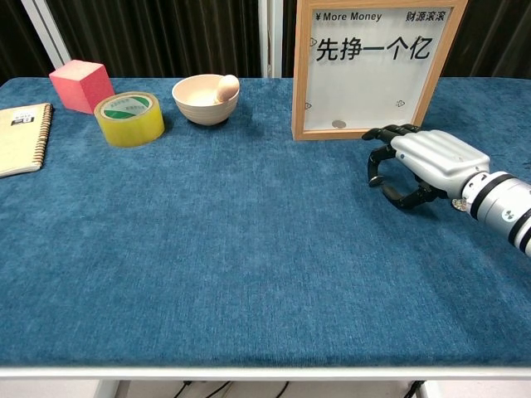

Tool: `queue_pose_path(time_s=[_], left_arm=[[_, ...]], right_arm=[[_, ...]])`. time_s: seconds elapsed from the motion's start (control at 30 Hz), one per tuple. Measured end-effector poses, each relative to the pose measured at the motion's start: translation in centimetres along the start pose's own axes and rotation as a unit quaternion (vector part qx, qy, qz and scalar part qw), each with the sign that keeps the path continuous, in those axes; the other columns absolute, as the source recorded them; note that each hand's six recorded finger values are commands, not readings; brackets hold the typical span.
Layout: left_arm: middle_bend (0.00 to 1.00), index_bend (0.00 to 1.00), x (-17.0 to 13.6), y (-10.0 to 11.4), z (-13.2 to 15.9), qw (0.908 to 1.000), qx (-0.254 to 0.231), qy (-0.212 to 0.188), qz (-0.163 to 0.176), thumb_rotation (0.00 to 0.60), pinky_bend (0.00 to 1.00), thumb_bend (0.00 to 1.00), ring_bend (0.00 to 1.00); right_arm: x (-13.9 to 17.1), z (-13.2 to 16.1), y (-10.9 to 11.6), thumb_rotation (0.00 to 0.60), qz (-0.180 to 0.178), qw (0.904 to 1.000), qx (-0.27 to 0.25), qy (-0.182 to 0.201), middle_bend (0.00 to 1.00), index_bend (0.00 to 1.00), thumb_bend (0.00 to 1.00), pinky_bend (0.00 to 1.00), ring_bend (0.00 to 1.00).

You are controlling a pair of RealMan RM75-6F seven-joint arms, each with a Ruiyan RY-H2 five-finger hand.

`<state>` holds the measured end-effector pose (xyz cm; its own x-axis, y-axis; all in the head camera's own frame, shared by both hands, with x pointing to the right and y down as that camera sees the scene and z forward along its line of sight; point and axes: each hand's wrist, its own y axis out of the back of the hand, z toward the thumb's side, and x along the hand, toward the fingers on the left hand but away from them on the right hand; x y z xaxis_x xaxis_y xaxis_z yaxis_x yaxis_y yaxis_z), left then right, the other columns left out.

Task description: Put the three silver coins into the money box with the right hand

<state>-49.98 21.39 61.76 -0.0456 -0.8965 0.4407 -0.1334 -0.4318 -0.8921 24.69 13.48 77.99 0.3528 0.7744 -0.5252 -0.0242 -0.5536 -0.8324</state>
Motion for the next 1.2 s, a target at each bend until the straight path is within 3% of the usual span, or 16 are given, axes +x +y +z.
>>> queue_pose_path(time_s=[0.23,0.8,1.2], left_arm=[[0.04,0.04,0.18,0.11,-0.06,1.0,-0.002,-0.001,0.003,0.6,0.0,0.04,0.0],[0.04,0.04,0.22,0.22,0.33,0.9999,-0.002,-0.008,0.006,0.6,0.0,0.04,0.0],[0.04,0.04,0.21,0.01,0.25,1.0,-0.003,-0.007,0.001,0.6,0.0,0.04,0.0]], right_arm=[[-0.13,0.38,0.31,0.6,-0.011,0.9999,-0.005,0.012,0.06,0.4,0.33,0.0,0.0],[-0.14,0.45,0.74,0.6,-0.021,0.9996,-0.009,0.019,0.04,0.39,0.33,0.0,0.0],[-0.31,0.41,0.84,0.6,-0.029,0.9994,-0.009,0.016,0.06,0.51,0.36,0.0,0.0]])
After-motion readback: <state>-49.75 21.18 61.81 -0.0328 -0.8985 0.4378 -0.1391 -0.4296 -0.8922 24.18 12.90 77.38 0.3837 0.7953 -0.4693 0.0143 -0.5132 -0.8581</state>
